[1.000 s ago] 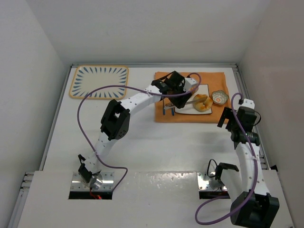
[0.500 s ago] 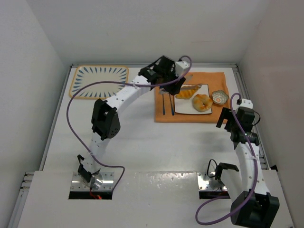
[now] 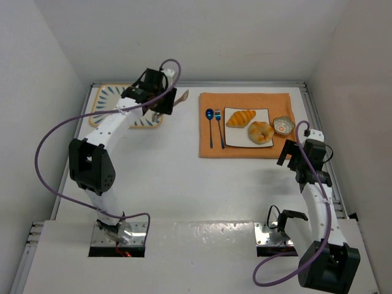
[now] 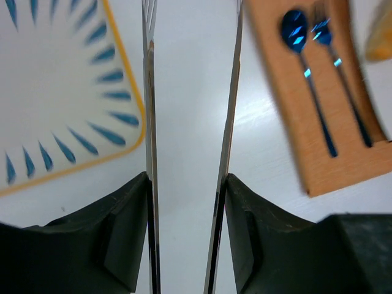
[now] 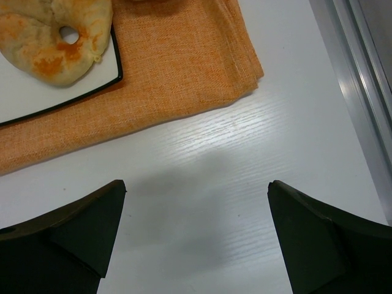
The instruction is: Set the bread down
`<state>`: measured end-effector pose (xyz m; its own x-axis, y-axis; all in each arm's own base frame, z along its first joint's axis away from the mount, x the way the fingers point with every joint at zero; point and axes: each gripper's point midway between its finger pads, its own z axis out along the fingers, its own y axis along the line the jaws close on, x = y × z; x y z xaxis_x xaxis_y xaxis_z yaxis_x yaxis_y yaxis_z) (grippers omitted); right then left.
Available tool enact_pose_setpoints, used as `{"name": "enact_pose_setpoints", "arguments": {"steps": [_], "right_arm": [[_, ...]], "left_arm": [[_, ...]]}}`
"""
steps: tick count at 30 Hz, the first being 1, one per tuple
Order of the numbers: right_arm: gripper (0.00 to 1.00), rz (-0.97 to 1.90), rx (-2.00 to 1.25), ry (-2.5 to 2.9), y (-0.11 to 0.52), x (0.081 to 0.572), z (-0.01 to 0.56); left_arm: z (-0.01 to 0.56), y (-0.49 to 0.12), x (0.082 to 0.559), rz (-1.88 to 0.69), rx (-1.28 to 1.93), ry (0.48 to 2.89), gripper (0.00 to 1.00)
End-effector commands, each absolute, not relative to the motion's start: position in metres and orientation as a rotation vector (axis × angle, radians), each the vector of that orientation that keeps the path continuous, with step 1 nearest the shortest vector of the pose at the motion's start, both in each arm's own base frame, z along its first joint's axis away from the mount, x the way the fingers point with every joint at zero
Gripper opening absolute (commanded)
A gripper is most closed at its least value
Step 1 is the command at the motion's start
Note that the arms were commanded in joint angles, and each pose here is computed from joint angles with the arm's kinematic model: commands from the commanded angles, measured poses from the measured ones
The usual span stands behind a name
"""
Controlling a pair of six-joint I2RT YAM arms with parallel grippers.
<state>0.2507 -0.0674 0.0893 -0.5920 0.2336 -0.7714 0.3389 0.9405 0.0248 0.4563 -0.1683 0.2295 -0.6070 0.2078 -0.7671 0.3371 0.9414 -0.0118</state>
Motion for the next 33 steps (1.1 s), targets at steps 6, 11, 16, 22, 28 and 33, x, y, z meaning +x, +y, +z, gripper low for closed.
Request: {"name": "enact_pose_setpoints", "arguments": {"steps": [6, 11, 16, 22, 28, 33], "right_arm": [[1.0, -0.197, 0.461, 2.169, -0.075, 0.252, 0.1], [1.0, -0.227, 0.499, 2.157, -0.078, 0.24, 0.104], [1.0, -0.218, 0.499, 2.161, -0.075, 0.232, 0.106], [1.0, -0.184, 0.484, 2.244, -0.066, 0.22, 0.097], [1.0, -0.085, 0.47, 2.306, -0.048, 0.207, 0.084], [1.0, -0.097, 0.528, 2.365, -0.047, 0.189, 0.081]], "left_arm": [[0.145, -0.16, 0.449, -0.108, 0.246, 2.363, 0.54], [0.113, -0.161, 0.451, -0.102, 0.202, 2.397, 0.55], [0.073, -0.166, 0.433, -0.111, 0.218, 2.457, 0.61], [0.026, -0.169, 0.406, -0.104, 0.23, 2.565, 0.68], [0.029, -0.182, 0.404, -0.139, 0.262, 2.559, 0.72], [0.045, -0.192, 0.411, -0.164, 0.275, 2.539, 0.82]]}}
